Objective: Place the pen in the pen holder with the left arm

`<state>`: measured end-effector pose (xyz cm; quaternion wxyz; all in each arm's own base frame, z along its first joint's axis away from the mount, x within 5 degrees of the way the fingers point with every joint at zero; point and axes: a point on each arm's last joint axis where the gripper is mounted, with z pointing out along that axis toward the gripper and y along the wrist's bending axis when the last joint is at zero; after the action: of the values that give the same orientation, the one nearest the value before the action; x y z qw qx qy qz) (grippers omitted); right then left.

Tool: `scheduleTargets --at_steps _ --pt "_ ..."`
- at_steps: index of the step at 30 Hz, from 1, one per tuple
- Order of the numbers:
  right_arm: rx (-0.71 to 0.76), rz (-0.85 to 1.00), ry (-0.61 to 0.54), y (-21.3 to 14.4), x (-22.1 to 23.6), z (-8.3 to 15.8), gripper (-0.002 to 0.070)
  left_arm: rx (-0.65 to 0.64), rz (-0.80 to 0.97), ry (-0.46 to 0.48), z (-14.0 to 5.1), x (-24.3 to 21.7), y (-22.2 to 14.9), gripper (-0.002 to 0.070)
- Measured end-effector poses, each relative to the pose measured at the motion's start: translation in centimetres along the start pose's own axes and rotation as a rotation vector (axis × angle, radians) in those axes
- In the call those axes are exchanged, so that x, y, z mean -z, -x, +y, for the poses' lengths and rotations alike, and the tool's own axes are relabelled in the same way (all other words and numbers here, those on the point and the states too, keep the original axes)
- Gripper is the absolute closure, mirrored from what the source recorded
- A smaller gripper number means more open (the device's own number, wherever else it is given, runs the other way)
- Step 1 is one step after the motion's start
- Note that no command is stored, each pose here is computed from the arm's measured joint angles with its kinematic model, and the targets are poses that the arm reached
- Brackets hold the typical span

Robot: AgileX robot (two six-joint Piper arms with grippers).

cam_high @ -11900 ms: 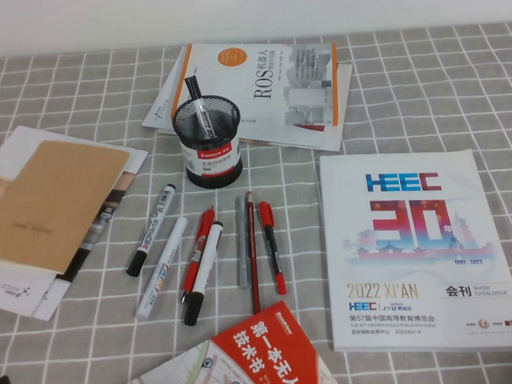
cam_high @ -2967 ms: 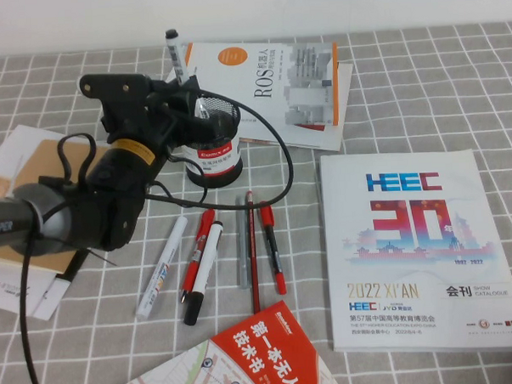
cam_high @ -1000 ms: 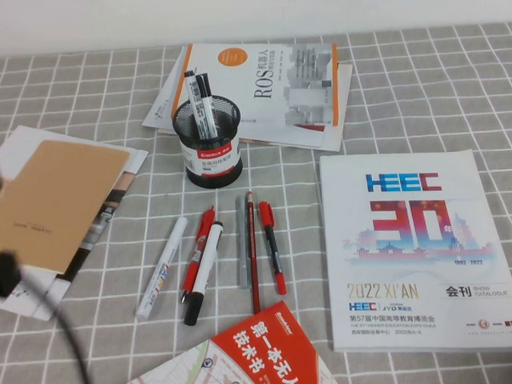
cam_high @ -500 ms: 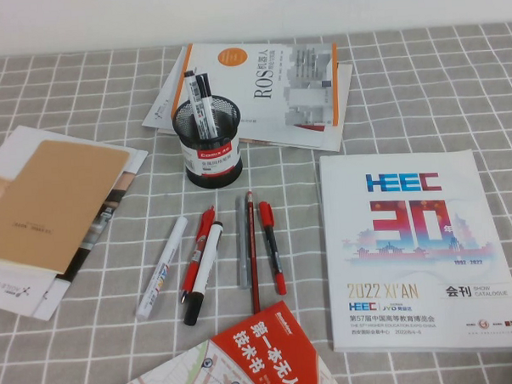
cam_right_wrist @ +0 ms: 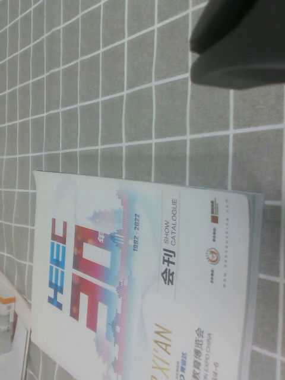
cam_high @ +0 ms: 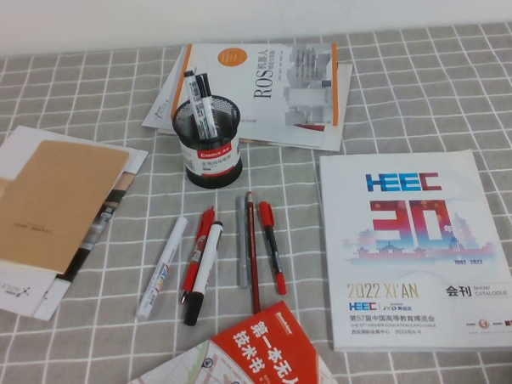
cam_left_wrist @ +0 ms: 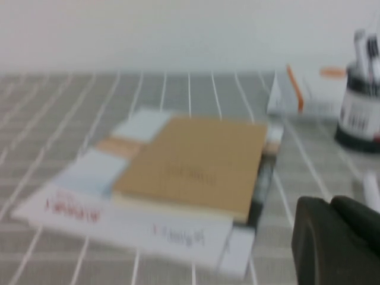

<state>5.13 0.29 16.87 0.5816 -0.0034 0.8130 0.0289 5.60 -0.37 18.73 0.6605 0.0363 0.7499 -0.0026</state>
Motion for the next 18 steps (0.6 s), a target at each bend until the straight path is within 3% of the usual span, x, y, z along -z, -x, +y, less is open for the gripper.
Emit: scheduleTargets --at_steps 6,18 --pt "0.000 0.000 0.000 0.0 0.0 0.0 0.0690 -0.039 0.165 -0.017 -0.1 0.1 -1.5 0.0676" --pt "0.000 0.000 0.000 0.0 0.0 0.0 0.0690 -0.044 0.182 -0.018 -0.1 0.2 -1.7 0.0676"
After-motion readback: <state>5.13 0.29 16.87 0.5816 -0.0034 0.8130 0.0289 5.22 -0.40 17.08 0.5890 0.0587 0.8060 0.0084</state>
